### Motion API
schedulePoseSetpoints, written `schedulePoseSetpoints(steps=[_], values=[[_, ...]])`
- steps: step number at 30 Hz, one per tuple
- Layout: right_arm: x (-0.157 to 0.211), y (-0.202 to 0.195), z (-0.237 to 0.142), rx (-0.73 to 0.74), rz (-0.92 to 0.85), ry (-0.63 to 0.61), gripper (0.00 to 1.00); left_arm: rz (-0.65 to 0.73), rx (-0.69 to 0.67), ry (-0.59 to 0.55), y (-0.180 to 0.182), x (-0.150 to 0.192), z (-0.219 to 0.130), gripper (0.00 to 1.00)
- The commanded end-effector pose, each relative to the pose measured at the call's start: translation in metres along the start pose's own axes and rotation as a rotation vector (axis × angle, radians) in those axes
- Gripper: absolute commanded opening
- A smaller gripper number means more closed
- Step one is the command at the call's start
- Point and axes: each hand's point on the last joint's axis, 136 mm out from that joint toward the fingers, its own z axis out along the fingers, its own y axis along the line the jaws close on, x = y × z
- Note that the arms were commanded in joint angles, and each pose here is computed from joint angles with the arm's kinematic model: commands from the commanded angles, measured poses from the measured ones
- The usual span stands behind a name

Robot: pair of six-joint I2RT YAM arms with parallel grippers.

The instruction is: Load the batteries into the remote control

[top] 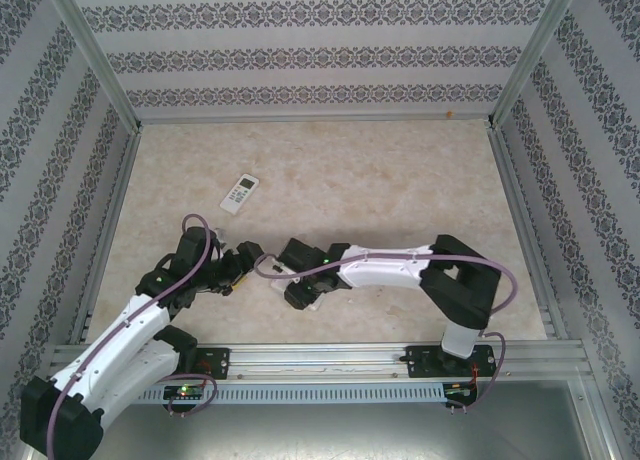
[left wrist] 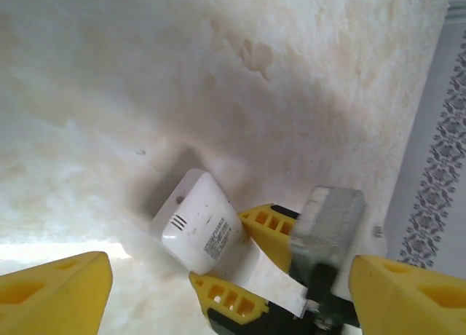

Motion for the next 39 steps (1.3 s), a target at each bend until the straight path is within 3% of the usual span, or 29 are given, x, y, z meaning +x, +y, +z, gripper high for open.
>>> schedulePoseSetpoints(steps=[1,6,10,12,16,19,22,25,28,32,35,39], values=[[-0.051,0.038,-0.037,-0.260,0.179,-0.216,0.44,-0.001,0.128,0.074,-0.026,0.006,0.004,0.78],[-0.073,0.060,-0.049,-0.404,0.256,-0.277,0.44,-0.007,0.113,0.151,-0.026,0.013,0.013,0.61],[-0.081,0.073,-0.052,-0.494,0.293,-0.292,0.44,-0.018,0.069,0.143,-0.019,0.010,0.016,0.32],[-0.081,0.072,-0.051,-0.489,0.305,-0.278,0.45,-0.014,0.065,0.127,-0.019,0.008,0.016,0.23],[-0.092,0.063,-0.076,-0.490,0.339,-0.331,0.64,0.059,-0.030,0.065,-0.012,-0.005,0.010,0.08],[-0.095,0.021,-0.107,-0.411,0.415,-0.449,0.78,0.198,-0.309,-0.040,0.002,-0.039,-0.008,0.03],[-0.081,-0.032,-0.134,-0.245,0.476,-0.553,0.82,0.371,-0.583,-0.089,-0.003,-0.075,-0.009,0.03],[-0.062,-0.071,-0.155,-0.117,0.534,-0.614,0.84,0.524,-0.815,-0.085,-0.021,-0.112,0.014,0.03],[-0.047,-0.091,-0.171,-0.081,0.592,-0.652,0.84,0.597,-0.996,-0.116,-0.035,-0.153,0.043,0.03],[-0.027,-0.103,-0.188,-0.043,0.646,-0.707,0.84,0.693,-1.193,-0.163,-0.043,-0.201,0.081,0.03],[-0.013,-0.109,-0.196,-0.019,0.665,-0.727,0.84,0.745,-1.347,-0.139,-0.046,-0.220,0.096,0.02],[0.001,-0.115,-0.201,-0.006,0.691,-0.743,0.85,0.806,-1.411,-0.103,-0.040,-0.225,0.126,0.04]])
